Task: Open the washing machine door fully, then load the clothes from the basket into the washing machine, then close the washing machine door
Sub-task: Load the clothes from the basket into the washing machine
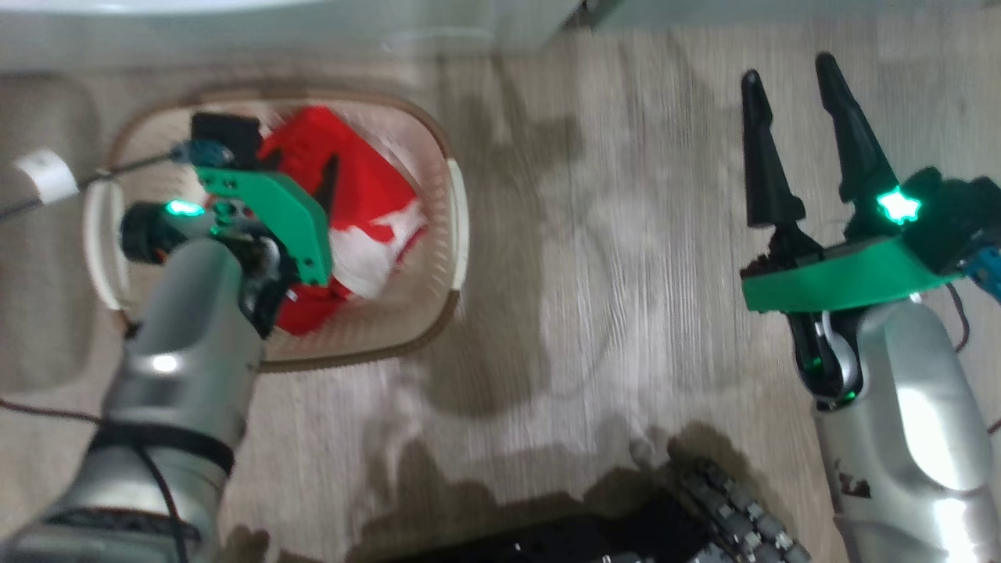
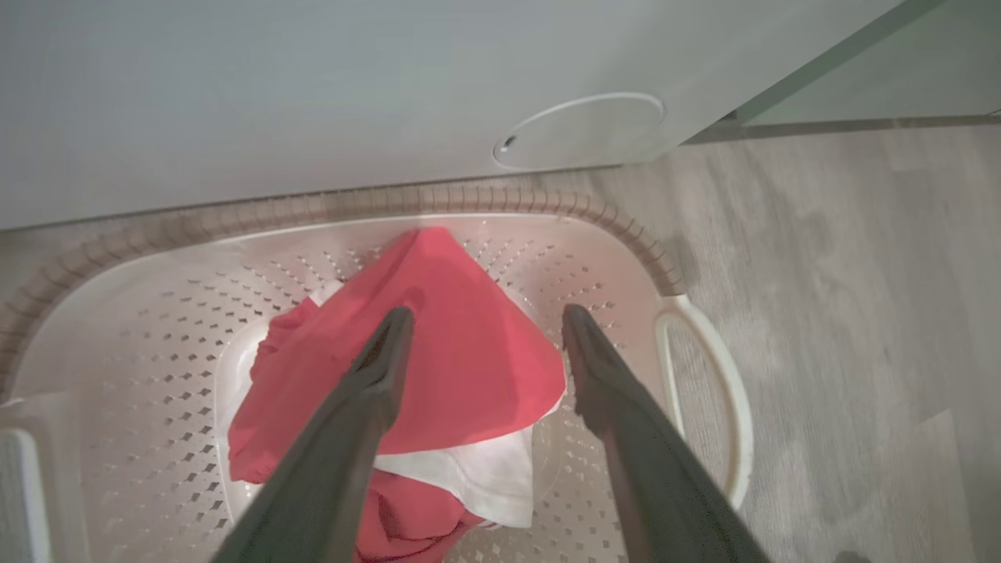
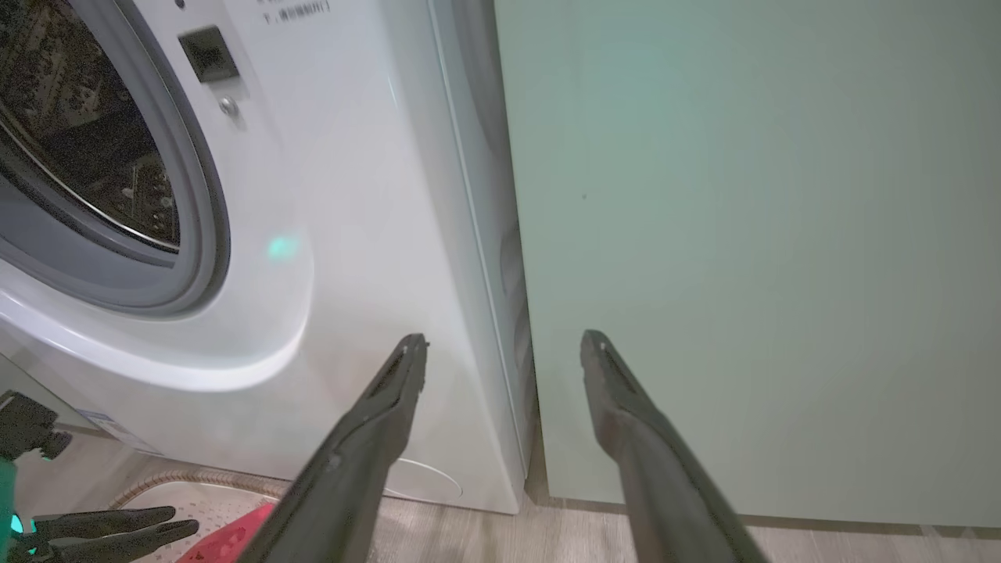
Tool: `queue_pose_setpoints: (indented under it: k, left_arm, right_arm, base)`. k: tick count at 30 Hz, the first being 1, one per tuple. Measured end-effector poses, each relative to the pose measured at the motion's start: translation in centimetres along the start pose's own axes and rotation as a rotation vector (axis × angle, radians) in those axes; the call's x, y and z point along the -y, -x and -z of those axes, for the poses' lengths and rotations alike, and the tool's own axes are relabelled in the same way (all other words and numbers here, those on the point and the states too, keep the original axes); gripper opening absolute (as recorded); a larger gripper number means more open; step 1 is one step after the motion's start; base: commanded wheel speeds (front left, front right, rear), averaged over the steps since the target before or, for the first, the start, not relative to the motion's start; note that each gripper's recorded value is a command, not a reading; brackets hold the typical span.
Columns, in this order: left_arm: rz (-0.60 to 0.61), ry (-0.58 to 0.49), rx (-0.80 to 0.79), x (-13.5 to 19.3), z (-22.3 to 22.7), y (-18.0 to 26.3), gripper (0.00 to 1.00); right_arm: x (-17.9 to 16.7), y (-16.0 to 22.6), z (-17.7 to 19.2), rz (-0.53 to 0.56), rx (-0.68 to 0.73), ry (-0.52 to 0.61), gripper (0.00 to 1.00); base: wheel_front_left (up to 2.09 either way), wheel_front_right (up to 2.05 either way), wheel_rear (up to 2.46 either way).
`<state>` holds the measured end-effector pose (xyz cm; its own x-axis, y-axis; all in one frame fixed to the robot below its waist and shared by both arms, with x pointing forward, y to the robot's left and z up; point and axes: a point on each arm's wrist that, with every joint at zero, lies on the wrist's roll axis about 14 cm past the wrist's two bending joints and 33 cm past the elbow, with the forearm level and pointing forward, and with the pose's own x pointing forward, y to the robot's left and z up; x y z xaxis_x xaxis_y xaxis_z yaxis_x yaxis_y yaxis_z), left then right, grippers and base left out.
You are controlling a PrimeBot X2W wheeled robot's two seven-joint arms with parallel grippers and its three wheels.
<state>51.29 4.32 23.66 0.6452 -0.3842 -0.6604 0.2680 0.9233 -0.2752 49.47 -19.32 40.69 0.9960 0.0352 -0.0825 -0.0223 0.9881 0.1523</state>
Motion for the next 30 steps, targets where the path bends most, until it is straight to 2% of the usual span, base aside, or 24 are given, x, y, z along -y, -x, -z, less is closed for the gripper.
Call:
queue_pose_setpoints:
  k: [9, 22, 23, 24, 25, 26, 27, 30]
  left_arm:
    - [-0.039, 0.018, -0.215, -4.2, 7.3, -5.5, 1.00]
    - [-0.044, 0.047, -0.364, -5.7, 12.7, -9.6, 1.00]
    - [-0.045, 0.045, -0.374, -5.7, 13.1, -9.7, 0.93]
    - [-0.049, 0.043, -0.390, -5.7, 13.6, -9.8, 0.81]
    - [-0.048, 0.042, -0.407, -5.7, 14.0, -9.8, 0.50]
    - [-0.050, 0.039, -0.420, -5.7, 14.4, -9.9, 0.33]
    - [-0.050, 0.039, -0.420, -5.7, 14.4, -9.9, 0.00]
    - [-0.051, 0.036, -0.451, -5.6, 15.2, -9.9, 0.00]
  right_arm:
    - [2.0, -0.9, 5.7, 0.033, -0.112, 0.002, 1.00]
    - [3.5, -1.0, 9.7, 0.058, -0.188, 0.010, 1.00]
    - [3.5, -1.1, 9.8, 0.058, -0.189, 0.009, 1.00]
    - [3.5, -1.1, 9.8, 0.057, -0.188, 0.006, 1.00]
    - [3.6, -1.1, 9.8, 0.059, -0.189, 0.004, 1.00]
    - [3.7, -1.1, 9.9, 0.061, -0.191, 0.002, 1.00]
    - [3.7, -1.1, 9.9, 0.061, -0.191, 0.002, 1.00]
    - [4.0, -0.9, 10.0, 0.070, -0.196, 0.002, 1.00]
  base:
    - [0.00, 0.00, 0.00]
    - [0.00, 0.00, 0.00]
    - [0.00, 0.00, 0.00]
    - [0.00, 0.00, 0.00]
    - [0.00, 0.00, 0.00]
    - [0.00, 0.00, 0.00]
    - [0.00, 0.00, 0.00]
    - [0.00, 0.00, 0.00]
